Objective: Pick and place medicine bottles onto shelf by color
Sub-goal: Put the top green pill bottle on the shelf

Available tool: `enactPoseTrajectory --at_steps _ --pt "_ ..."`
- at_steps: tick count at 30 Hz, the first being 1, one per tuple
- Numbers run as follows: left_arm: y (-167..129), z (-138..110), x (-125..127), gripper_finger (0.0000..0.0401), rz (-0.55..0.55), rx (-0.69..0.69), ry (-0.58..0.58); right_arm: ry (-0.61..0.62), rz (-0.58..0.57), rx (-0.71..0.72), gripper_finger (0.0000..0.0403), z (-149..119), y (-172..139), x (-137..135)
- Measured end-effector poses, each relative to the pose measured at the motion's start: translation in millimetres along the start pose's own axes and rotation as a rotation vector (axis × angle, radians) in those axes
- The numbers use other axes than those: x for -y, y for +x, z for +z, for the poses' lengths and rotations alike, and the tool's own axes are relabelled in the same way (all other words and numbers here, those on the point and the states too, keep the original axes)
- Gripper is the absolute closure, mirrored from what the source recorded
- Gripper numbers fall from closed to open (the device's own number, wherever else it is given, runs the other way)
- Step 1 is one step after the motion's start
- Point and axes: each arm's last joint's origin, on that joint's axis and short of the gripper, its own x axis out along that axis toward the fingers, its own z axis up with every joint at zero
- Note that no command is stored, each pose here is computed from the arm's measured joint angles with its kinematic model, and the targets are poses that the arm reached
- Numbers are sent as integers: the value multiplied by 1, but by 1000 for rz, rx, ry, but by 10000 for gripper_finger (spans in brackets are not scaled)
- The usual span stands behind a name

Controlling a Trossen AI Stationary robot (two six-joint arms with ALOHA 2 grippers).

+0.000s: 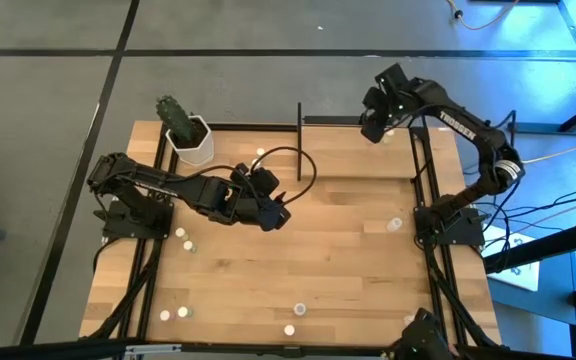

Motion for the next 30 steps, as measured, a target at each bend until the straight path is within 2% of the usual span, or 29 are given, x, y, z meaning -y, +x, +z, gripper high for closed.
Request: enactPoseTrajectory --at_steps 4,8,12,17,22,30 --pt "0 -3 -2 166 -4 -50 -36 -9 95 122 233 2 -33 -5" --pt "3 -8 -11 167 45 -123 -116 -42 161 270 233 -6 -73 -16" --pt "10 -8 -26 166 103 -233 -215 -114 217 406 233 -16 -110 -35" --pt "28 0 -48 167 135 -369 -267 -214 275 528 233 -30 -145 -60" --pt "48 12 -70 165 108 -459 -287 -285 312 600 233 -39 -164 -77" --pt "73 27 -104 166 72 -565 -451 -376 398 609 233 -38 -166 -97"
